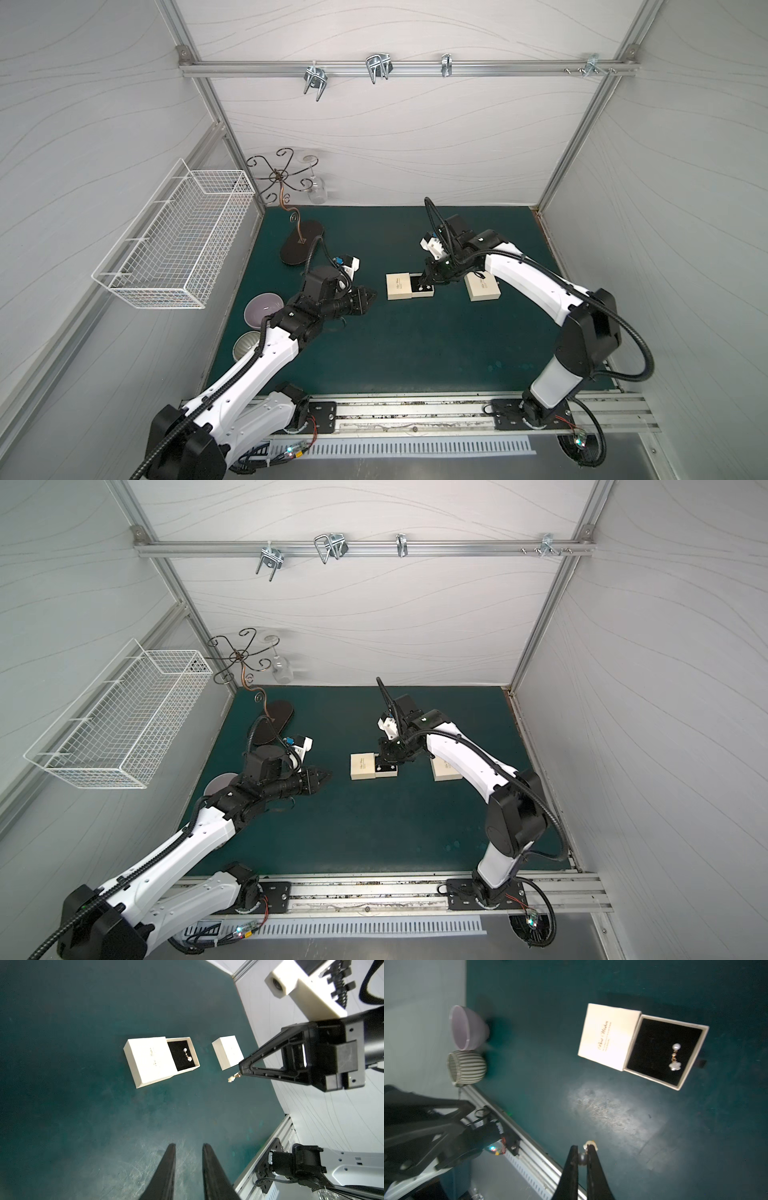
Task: Place the earrings into the drawer-style jewelry box
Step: Insert the earring into the inner lining.
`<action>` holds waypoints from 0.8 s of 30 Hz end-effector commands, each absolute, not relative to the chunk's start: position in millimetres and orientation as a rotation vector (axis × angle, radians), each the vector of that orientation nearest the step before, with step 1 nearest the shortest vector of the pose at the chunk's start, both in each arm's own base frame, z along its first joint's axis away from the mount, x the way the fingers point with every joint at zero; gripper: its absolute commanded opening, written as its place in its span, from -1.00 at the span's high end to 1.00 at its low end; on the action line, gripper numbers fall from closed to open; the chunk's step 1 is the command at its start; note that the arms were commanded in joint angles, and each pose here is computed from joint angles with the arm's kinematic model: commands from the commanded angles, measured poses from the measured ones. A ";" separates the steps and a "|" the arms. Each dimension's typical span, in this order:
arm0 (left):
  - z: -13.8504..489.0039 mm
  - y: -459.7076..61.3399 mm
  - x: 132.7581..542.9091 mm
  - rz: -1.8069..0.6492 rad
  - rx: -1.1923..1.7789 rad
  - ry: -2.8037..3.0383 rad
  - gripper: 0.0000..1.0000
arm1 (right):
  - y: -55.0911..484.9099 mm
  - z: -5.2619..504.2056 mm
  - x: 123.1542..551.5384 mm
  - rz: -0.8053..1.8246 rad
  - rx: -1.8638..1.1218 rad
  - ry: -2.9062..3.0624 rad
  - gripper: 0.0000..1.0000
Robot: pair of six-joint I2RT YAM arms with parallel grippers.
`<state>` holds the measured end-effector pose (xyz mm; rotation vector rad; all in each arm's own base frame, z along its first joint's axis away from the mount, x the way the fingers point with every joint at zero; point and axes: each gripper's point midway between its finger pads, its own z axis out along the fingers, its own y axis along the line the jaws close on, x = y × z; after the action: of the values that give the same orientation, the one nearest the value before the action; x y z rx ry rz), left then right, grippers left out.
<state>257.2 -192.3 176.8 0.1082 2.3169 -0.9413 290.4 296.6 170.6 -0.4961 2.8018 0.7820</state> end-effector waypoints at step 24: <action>169.1 -189.0 258.3 -0.908 0.128 2.297 0.52 | 289.8 69.9 334.9 0.344 -0.396 3.045 0.84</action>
<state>250.6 -188.5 152.7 0.1027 2.3735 -0.9184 333.9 288.8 72.0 -0.3696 3.0334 0.3730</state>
